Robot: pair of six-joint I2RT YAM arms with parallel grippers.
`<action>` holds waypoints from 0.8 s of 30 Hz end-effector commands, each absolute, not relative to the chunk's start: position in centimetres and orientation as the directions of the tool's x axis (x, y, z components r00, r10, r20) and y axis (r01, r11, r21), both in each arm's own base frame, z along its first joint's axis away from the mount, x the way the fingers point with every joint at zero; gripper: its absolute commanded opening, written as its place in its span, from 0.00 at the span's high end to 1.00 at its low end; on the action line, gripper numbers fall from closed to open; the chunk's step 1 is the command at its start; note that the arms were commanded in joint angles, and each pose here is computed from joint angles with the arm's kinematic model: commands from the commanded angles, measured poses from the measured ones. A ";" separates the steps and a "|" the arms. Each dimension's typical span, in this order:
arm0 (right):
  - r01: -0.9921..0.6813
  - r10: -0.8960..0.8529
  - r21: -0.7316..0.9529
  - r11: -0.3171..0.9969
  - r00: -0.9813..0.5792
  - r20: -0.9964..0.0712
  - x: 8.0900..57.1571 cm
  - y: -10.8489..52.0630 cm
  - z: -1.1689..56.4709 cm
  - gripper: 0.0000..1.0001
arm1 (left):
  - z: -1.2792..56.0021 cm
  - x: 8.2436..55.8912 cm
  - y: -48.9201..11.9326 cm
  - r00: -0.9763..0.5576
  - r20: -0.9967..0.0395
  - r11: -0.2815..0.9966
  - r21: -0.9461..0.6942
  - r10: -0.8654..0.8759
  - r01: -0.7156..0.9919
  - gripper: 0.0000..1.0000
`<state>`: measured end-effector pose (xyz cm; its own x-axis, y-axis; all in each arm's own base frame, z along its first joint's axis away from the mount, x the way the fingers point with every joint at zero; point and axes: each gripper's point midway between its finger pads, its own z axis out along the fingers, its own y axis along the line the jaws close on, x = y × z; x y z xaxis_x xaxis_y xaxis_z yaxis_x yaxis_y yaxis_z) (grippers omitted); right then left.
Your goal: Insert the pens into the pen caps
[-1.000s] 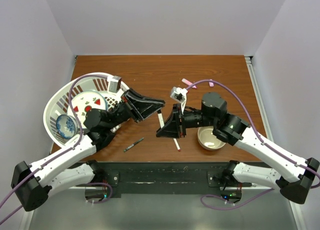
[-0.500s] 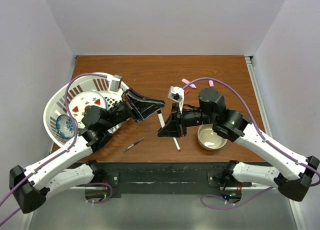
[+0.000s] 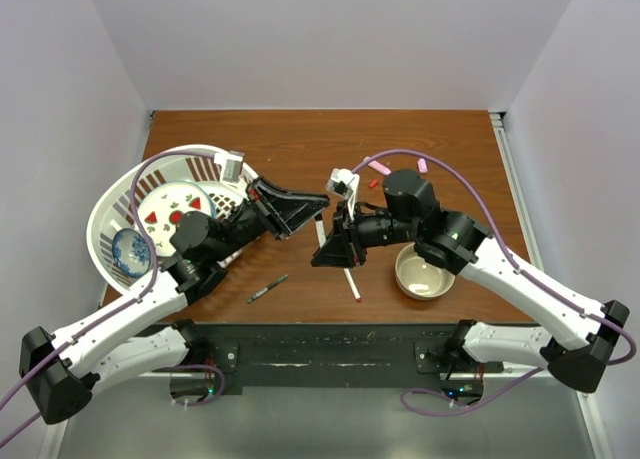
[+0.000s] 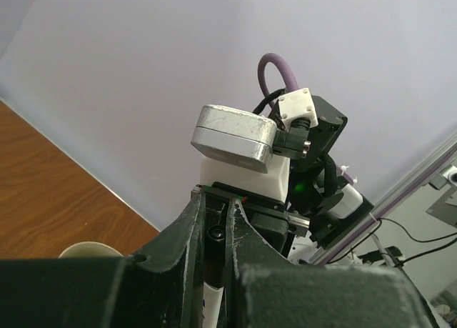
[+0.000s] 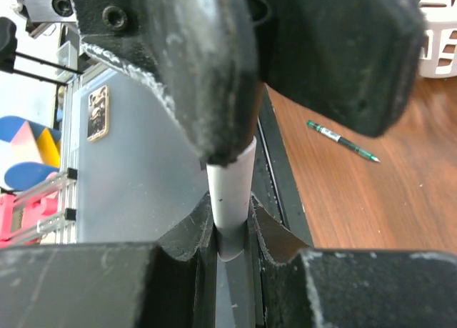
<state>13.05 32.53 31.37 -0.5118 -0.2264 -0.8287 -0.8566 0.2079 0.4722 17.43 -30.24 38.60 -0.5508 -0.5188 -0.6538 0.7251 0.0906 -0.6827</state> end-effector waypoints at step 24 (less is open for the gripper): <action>-0.935 0.324 0.239 0.262 -0.148 -0.934 21.3 29.7 48.8 1.00 | 30.2 9.6 -33.8 -0.848 -0.525 0.055 -0.851 -0.070 0.522 1.00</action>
<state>13.27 31.55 35.22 -0.5868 -0.1485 -0.7960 -0.8076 0.0361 0.5886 18.09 -29.23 41.62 -0.5548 -0.6515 -0.5175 0.6846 -0.0041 -0.7289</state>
